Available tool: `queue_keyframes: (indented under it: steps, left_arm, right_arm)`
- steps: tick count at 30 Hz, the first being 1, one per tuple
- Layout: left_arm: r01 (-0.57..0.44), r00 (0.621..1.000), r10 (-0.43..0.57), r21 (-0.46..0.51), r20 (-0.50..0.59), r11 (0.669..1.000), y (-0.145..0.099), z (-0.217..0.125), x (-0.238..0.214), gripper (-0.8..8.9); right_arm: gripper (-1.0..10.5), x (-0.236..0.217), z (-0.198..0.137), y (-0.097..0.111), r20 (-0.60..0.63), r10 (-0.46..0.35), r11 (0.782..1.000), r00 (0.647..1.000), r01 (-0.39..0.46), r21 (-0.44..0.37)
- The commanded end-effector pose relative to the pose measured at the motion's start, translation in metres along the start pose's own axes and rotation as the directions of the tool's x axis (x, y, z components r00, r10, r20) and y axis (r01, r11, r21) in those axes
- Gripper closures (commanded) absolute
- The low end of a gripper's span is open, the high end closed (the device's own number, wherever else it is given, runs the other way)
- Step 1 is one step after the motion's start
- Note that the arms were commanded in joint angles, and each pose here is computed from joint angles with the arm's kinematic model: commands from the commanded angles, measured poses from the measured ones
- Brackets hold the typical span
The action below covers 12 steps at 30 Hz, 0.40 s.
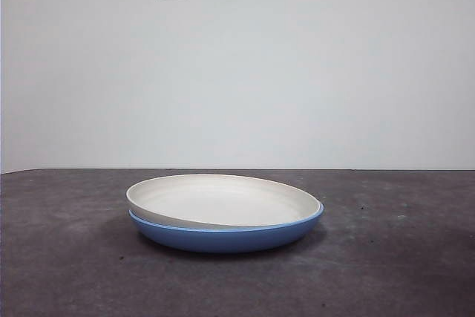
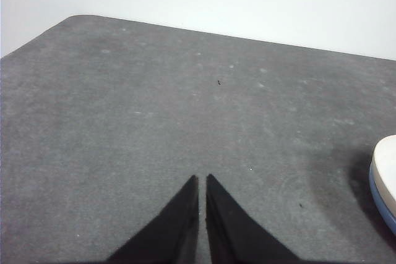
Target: Pick up the white plate, put it on the blue plate, put it on desk
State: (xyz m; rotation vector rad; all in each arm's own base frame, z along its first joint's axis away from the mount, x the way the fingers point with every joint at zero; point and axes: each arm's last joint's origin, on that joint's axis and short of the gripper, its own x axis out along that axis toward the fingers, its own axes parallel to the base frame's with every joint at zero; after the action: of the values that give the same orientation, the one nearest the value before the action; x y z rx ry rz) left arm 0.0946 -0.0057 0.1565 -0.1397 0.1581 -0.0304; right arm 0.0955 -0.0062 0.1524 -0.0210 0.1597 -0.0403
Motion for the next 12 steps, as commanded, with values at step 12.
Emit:
queue_keyframes:
  steps: [12]
  left_arm:
    - [-0.004,1.0,0.004,0.004,-0.023,1.0,0.001,-0.007,0.0019,7.93]
  right_arm:
    - [9.1,0.0005,0.0,-0.0002,0.014,-0.007,1.0,1.0,0.007,-0.005]
